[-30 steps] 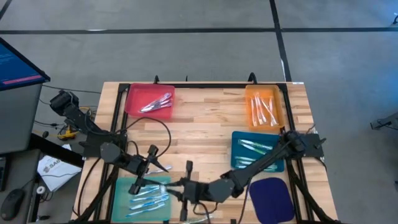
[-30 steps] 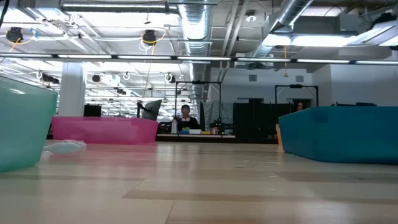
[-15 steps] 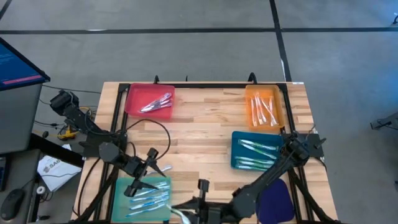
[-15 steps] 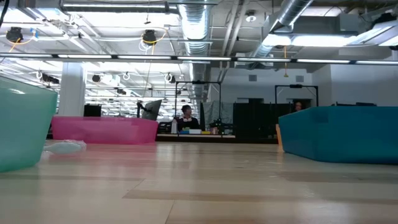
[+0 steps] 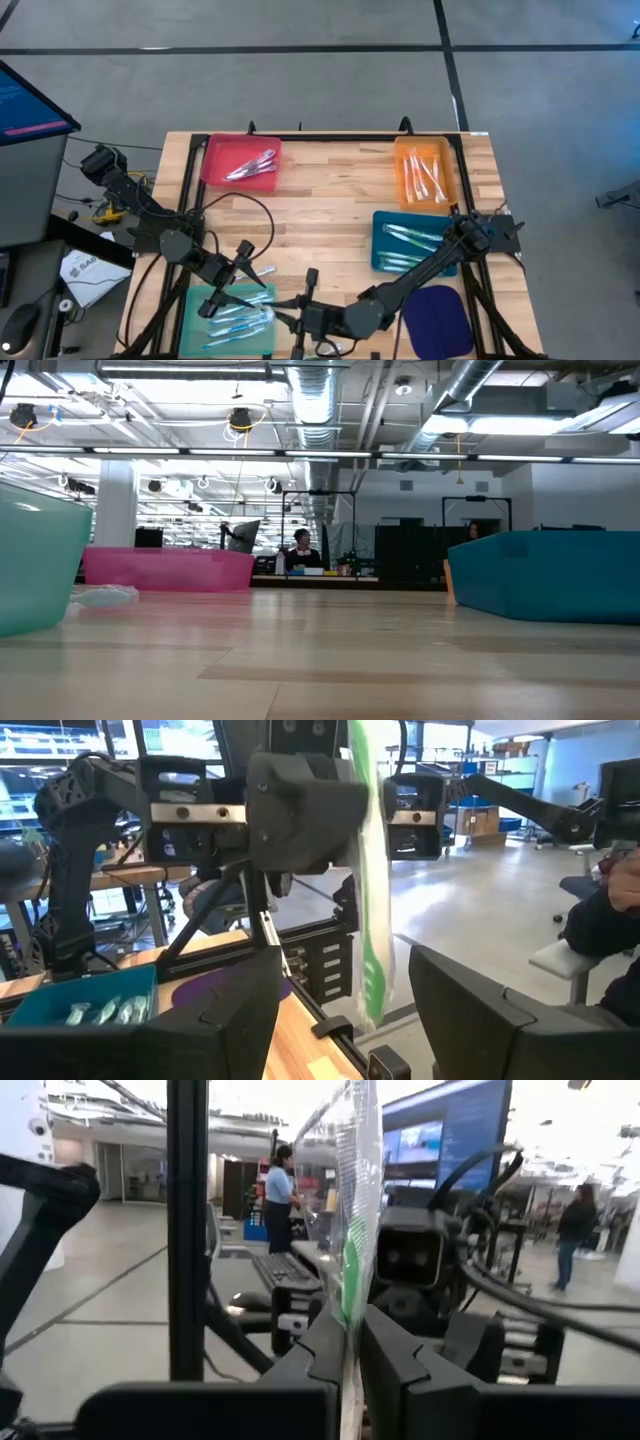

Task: Pick & Place Toothbrushes
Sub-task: Put the green toothbrush into the blue bin

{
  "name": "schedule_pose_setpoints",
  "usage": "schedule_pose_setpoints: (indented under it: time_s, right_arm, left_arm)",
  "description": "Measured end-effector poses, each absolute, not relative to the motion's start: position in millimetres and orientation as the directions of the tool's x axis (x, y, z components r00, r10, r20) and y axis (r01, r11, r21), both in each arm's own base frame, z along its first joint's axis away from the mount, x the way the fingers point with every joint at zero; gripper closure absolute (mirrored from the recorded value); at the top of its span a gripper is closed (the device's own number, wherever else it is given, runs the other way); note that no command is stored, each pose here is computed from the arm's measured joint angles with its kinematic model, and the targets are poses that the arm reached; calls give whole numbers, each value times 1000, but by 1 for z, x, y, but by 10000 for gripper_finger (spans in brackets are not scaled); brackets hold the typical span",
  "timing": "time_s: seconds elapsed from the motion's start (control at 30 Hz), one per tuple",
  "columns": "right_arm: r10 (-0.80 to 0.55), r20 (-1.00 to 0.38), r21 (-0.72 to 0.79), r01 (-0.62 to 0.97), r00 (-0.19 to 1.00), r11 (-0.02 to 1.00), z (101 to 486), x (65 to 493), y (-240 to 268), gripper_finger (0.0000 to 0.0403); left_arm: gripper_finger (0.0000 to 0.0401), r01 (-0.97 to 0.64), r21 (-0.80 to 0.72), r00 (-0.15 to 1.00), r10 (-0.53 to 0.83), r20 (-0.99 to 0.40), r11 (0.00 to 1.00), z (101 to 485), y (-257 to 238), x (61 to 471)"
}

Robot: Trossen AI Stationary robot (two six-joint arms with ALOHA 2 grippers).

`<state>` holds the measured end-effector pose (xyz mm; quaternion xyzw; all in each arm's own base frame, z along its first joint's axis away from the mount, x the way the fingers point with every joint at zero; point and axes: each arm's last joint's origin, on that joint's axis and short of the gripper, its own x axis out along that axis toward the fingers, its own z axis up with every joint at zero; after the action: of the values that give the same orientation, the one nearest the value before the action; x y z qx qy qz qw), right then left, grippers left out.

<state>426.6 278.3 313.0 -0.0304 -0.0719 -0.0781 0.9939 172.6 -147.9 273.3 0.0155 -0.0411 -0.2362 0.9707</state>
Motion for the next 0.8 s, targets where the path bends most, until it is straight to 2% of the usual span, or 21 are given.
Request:
schedule_pose_setpoints:
  time_s: [0.8]
  right_arm:
    - [-180,129,-60,189,975,980,311,437,264,391]
  left_arm:
    - [187,430,-22,902,-429,45,903,267,-150,178]
